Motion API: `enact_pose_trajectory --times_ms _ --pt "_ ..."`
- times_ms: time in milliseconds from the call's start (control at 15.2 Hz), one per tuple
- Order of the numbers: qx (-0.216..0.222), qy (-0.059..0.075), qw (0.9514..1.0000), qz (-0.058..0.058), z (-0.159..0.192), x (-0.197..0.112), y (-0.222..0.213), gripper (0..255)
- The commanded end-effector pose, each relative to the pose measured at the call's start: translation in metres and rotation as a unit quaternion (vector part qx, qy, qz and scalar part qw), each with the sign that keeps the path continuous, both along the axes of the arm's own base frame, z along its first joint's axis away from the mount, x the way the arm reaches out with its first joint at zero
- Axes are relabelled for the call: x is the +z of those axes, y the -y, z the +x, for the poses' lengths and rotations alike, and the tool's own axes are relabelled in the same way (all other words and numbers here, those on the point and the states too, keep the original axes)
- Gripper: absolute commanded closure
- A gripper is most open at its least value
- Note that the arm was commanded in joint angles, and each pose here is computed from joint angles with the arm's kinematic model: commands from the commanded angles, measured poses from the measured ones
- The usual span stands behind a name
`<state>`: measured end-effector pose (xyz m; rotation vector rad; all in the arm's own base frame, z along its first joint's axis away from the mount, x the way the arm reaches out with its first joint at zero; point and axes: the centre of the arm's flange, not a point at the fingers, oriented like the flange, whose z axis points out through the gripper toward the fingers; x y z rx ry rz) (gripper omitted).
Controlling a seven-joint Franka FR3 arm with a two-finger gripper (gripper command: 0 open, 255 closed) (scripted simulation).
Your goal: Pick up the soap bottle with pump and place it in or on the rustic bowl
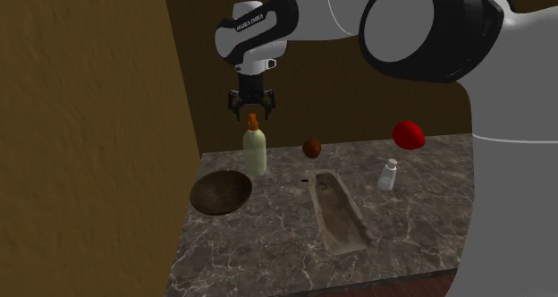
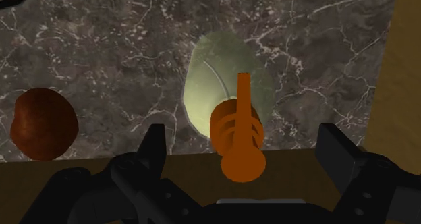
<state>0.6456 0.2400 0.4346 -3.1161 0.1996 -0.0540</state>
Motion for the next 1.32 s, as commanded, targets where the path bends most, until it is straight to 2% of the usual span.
enact_pose_trajectory --times_ms 0,132,660,726,1254 --pt "0.000 0.000 1.0000 0.000 0.001 -0.011 0.000 0" --pt "0.000 0.000 1.0000 0.000 0.001 -0.024 0.000 0" --pt "0.000 0.000 1.0000 0.000 0.001 -0.024 0.000 0" --pt "0.000 0.000 1.0000 0.000 0.001 -0.024 0.000 255" --pt "0.000 0.000 1.0000 0.000 0.001 -0.024 0.000 255"
